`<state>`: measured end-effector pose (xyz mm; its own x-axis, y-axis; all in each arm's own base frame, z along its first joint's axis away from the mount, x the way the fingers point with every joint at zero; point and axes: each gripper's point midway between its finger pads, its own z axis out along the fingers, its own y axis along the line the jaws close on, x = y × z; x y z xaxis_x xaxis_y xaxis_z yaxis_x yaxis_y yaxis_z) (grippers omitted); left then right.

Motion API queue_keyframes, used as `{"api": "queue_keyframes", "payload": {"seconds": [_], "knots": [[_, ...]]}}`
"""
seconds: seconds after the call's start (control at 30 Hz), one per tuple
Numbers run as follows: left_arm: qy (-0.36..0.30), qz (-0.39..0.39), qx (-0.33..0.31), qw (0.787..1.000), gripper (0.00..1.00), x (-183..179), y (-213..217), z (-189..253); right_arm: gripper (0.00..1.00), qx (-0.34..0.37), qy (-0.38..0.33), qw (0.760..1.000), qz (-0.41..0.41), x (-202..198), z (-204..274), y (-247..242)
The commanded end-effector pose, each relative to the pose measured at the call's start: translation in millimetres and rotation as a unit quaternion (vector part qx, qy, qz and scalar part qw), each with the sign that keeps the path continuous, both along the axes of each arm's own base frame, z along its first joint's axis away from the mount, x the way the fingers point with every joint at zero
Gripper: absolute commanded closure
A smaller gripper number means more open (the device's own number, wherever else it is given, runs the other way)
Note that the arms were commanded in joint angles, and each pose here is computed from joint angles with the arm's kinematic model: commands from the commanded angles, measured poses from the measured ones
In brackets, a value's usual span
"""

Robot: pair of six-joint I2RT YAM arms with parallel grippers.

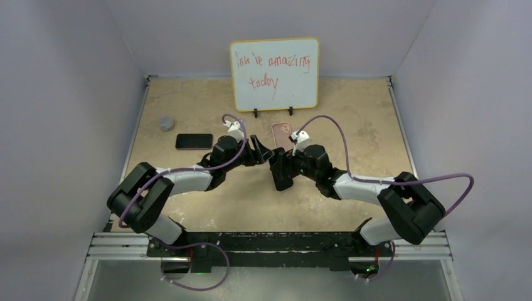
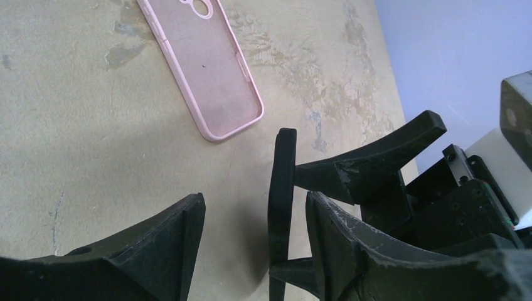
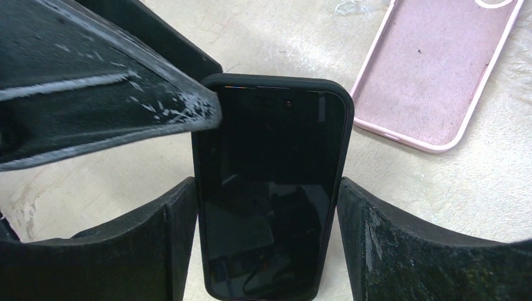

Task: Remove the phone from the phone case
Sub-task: Adjust the phone.

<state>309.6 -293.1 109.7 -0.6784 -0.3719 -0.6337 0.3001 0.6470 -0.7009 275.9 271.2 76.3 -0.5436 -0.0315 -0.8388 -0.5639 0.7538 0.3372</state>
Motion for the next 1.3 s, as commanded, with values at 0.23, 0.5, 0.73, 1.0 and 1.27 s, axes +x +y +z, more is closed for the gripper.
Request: {"api": "queue_keyframes", "payload": {"seconds": [0.23, 0.5, 0.73, 1.0, 1.27], "knots": [[-0.020, -0.037, -0.042, 0.998, 0.58, -2.4, -29.9, 16.3, 0.86, 0.065, -0.064, 0.996, 0.019, 6.0, 44.7, 17.3], [-0.028, -0.055, -0.070, 0.996, 0.89, -8.8, -35.0, 30.3, 0.81, 0.087, -0.077, 0.993, 0.014, 9.1, 56.9, 20.3], [-0.049, -0.022, -0.099, 0.994, 1.00, 0.3, -5.6, 61.2, 0.58, 0.121, -0.057, 0.991, 0.000, 2.9, 59.9, 11.8], [-0.088, 0.003, -0.178, 0.980, 1.00, -0.4, 38.2, 117.9, 0.32, 0.228, -0.016, 0.973, 0.046, -10.8, 83.5, -2.5], [-0.123, -0.010, -0.253, 0.960, 1.00, -22.1, 47.4, 169.0, 0.28, 0.306, 0.008, 0.944, 0.121, -29.8, 110.6, 11.6]]}}
